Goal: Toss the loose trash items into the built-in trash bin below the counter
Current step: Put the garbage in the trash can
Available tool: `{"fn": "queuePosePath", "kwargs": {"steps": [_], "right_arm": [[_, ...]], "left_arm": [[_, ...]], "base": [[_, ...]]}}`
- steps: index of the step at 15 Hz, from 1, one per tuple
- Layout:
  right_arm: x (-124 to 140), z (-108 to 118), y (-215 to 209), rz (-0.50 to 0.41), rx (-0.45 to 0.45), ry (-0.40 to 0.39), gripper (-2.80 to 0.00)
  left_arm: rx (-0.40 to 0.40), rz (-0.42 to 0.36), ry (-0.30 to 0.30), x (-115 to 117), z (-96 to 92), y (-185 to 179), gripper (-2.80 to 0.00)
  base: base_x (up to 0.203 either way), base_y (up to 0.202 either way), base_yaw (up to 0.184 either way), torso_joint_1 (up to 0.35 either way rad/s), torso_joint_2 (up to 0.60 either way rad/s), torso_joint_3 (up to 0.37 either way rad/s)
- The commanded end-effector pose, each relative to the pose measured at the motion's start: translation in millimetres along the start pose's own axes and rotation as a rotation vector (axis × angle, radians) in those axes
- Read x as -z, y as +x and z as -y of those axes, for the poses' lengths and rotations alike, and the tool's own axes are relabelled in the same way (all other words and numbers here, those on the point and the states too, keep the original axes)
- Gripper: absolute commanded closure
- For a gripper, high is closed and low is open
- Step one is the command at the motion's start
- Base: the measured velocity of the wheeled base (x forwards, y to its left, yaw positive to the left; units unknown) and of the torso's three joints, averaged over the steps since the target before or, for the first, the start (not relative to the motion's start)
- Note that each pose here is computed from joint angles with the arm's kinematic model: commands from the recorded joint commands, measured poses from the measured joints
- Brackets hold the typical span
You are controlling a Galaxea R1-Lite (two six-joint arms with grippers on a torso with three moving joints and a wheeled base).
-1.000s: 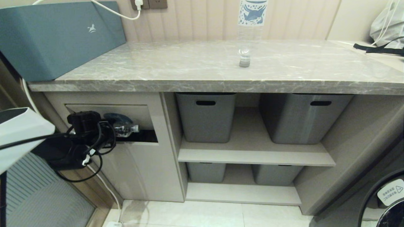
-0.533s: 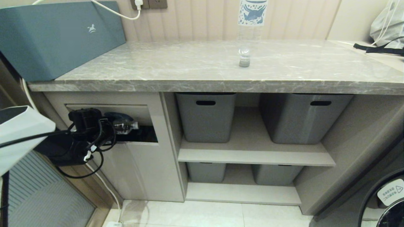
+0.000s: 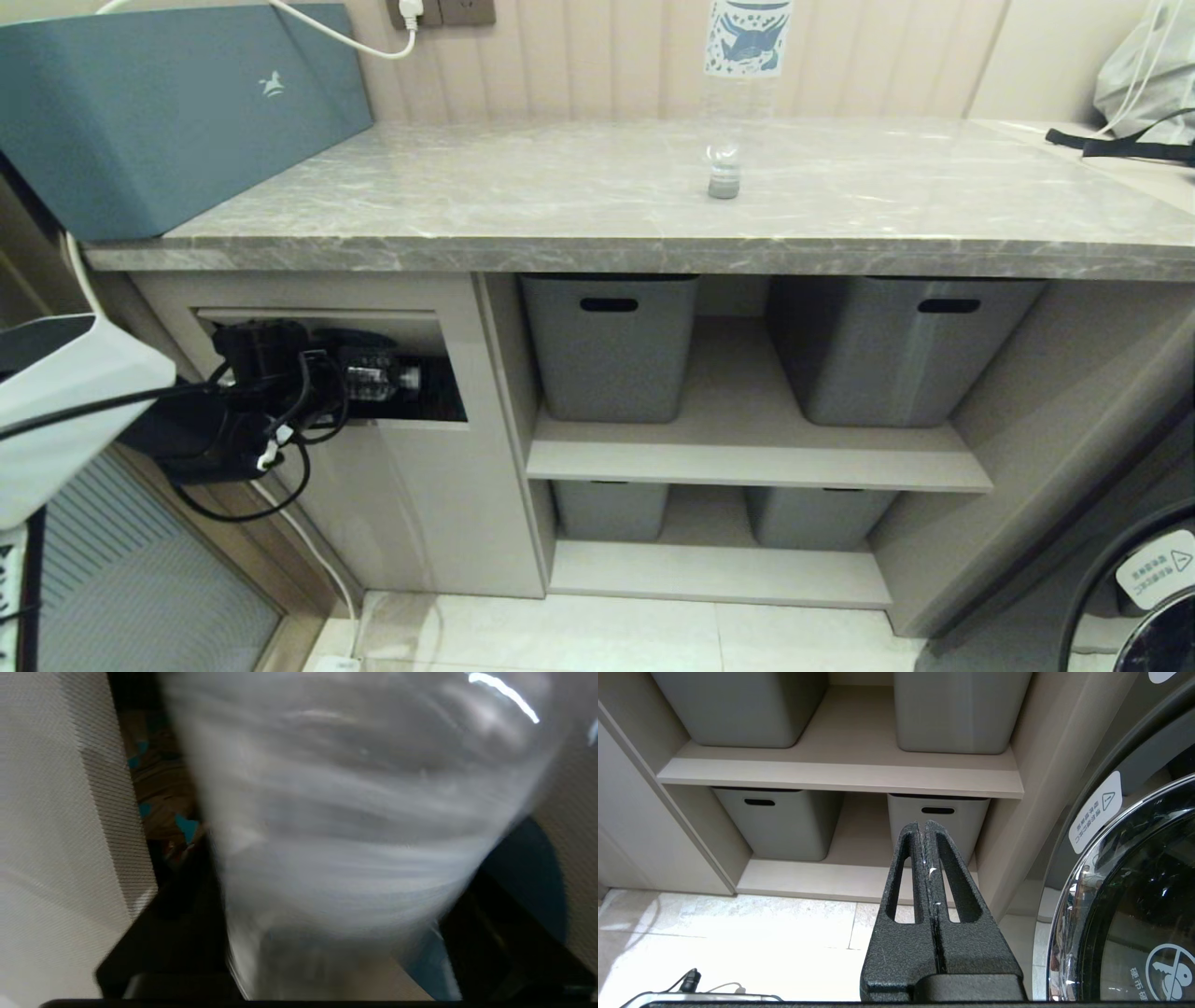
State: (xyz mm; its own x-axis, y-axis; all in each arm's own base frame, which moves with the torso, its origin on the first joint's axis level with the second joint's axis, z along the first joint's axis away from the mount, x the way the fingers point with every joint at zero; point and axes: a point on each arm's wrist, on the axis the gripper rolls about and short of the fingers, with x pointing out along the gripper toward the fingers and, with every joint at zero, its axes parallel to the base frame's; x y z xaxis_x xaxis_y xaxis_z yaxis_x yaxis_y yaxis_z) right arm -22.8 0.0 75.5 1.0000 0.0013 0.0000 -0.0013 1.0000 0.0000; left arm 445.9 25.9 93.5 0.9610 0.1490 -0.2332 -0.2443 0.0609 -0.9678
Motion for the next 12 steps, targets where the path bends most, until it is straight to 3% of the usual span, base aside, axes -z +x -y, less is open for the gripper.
{"fn": "queuePosePath", "kwargs": {"steps": [1,12], "right_arm": [[0.0,0.0,0.0,0.000,0.000,0.000,0.00],[0.0,0.0,-0.1,0.001,0.000,0.000,0.00]], "left_arm": [[0.000,0.001,-0.010,-0.3,2.9,1.6,-2.80],[-0.018,-0.004,-0.010,1.0,6.7,3.5,-2.80]], "base": [[0.000,0.000,0.000,0.000,0.00,0.000],[0.000,0.000,0.000,0.000,0.00,0.000]]}}
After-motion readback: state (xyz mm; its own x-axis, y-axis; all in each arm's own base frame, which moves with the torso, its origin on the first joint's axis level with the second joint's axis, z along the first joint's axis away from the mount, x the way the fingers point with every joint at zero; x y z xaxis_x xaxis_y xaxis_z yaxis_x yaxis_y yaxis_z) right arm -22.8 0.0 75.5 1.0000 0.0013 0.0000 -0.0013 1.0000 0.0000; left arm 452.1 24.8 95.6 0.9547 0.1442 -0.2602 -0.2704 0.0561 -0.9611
